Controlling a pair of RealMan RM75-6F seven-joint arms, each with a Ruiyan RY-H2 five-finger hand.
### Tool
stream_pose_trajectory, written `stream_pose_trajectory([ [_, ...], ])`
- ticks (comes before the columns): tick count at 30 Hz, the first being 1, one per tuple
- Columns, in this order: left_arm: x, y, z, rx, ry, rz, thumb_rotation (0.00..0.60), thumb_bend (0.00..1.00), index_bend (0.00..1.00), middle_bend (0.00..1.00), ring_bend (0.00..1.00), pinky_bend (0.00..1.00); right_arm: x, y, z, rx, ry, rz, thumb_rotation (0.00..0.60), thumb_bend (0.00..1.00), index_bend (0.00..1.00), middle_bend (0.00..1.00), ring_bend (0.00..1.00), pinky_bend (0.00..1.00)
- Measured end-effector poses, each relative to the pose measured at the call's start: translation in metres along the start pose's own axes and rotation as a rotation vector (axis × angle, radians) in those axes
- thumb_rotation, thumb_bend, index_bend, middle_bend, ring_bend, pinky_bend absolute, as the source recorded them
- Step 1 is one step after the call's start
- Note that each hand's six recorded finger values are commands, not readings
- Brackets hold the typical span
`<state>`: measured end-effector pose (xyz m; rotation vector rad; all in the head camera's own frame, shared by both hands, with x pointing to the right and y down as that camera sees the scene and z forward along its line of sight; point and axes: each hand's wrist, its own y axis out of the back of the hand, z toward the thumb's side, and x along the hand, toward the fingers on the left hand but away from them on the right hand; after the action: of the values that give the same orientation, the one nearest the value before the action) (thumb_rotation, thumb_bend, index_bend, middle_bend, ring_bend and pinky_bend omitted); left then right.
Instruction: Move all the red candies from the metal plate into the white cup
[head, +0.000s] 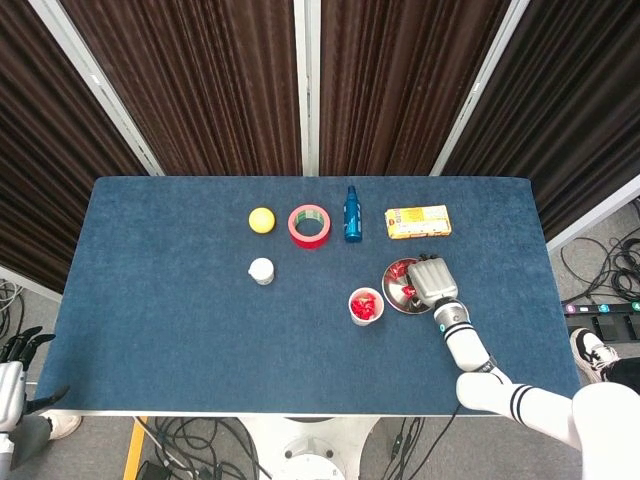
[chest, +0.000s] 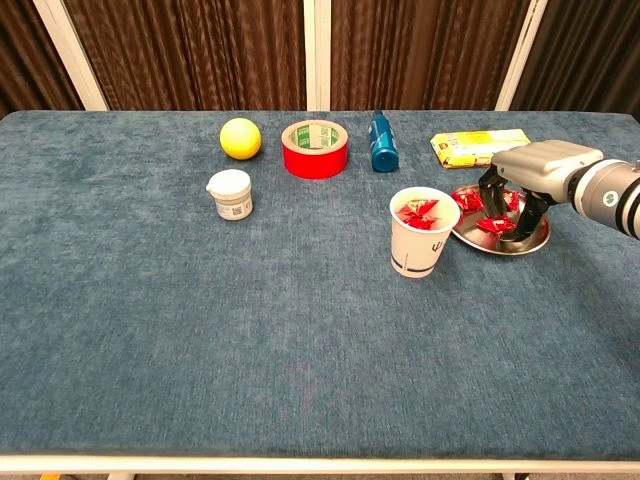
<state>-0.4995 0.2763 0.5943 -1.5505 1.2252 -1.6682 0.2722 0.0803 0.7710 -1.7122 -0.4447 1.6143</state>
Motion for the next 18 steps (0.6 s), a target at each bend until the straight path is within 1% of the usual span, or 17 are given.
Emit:
stream_pose_trajectory([
  [12, 0.0001, -0.0006, -0.0008, -0.001, 0.003, 0.0, 0.6, 0.09, 0.3, 0.25, 0.17, 0.28, -0.0002, -0.0027, 0.0042, -0.002, 0.012, -0.001, 0.6, 0.21, 0.51, 0.48, 0.23, 0.27],
  [18, -0.0002, -0.0013, -0.0011, -0.001, 0.003, -0.001, 0.6, 0.09, 0.3, 0.25, 0.17, 0.28, -0.0004, -0.0054, 0.0076, 0.001, 0.021, 0.003, 0.6, 0.26, 0.54, 0.51, 0.24, 0.27],
])
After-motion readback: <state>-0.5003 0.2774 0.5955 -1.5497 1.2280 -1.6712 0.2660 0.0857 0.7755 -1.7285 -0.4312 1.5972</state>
